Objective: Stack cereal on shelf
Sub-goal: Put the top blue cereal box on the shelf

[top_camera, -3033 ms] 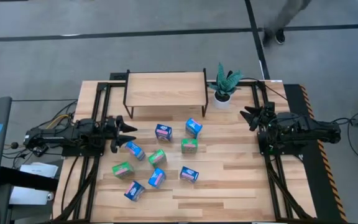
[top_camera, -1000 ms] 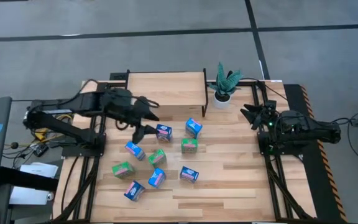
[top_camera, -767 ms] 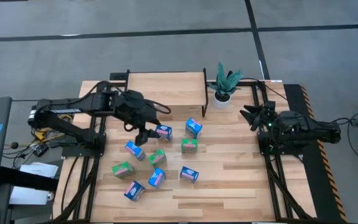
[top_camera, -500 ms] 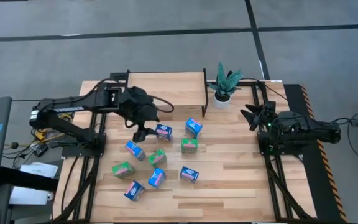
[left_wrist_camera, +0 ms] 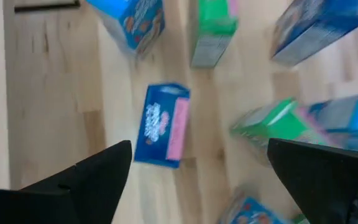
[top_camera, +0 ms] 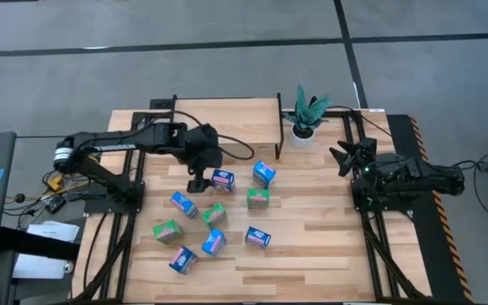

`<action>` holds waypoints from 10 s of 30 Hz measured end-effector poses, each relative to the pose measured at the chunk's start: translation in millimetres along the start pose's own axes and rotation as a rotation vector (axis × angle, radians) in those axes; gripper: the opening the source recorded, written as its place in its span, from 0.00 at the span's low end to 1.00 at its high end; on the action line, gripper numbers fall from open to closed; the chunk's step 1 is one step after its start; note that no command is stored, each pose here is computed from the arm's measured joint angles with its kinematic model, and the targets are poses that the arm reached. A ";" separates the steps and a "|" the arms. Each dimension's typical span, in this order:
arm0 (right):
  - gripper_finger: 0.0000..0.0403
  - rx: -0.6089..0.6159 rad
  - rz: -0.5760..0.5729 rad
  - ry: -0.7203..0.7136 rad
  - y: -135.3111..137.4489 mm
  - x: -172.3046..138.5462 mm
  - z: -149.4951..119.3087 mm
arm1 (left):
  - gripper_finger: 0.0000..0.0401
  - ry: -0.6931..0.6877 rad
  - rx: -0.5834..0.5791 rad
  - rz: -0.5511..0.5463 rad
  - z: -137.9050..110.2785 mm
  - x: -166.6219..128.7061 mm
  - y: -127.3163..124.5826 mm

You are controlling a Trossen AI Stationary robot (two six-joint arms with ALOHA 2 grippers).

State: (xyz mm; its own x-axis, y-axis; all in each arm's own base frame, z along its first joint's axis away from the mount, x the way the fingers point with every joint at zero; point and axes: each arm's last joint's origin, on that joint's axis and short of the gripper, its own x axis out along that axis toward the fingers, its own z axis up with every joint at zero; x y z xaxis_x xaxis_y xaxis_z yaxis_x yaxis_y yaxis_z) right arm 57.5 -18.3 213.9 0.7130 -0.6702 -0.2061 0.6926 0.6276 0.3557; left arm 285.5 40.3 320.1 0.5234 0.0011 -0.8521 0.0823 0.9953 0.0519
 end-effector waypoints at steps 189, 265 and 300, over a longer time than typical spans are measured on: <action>0.71 0.027 -0.003 0.012 -0.7 0.1 -1.4 | 0.55 -0.221 -0.038 0.372 87.7 -14.4 216.6; 0.71 0.023 -0.006 0.014 -1.0 0.0 -1.7 | 0.00 -0.729 -0.690 0.413 -20.4 18.1 192.8; 0.71 0.020 -0.006 0.014 -1.0 0.0 -1.7 | 0.00 -0.707 -0.706 0.277 -0.5 29.1 161.7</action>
State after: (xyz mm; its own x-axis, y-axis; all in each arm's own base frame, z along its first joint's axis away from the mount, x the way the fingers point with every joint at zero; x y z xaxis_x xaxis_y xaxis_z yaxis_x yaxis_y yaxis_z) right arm 57.0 -18.2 212.0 0.7103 -0.6683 -0.2210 0.6947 0.6151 0.3729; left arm 313.6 201.4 303.4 0.8453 0.4085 -0.3444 -0.5135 0.7994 -0.3120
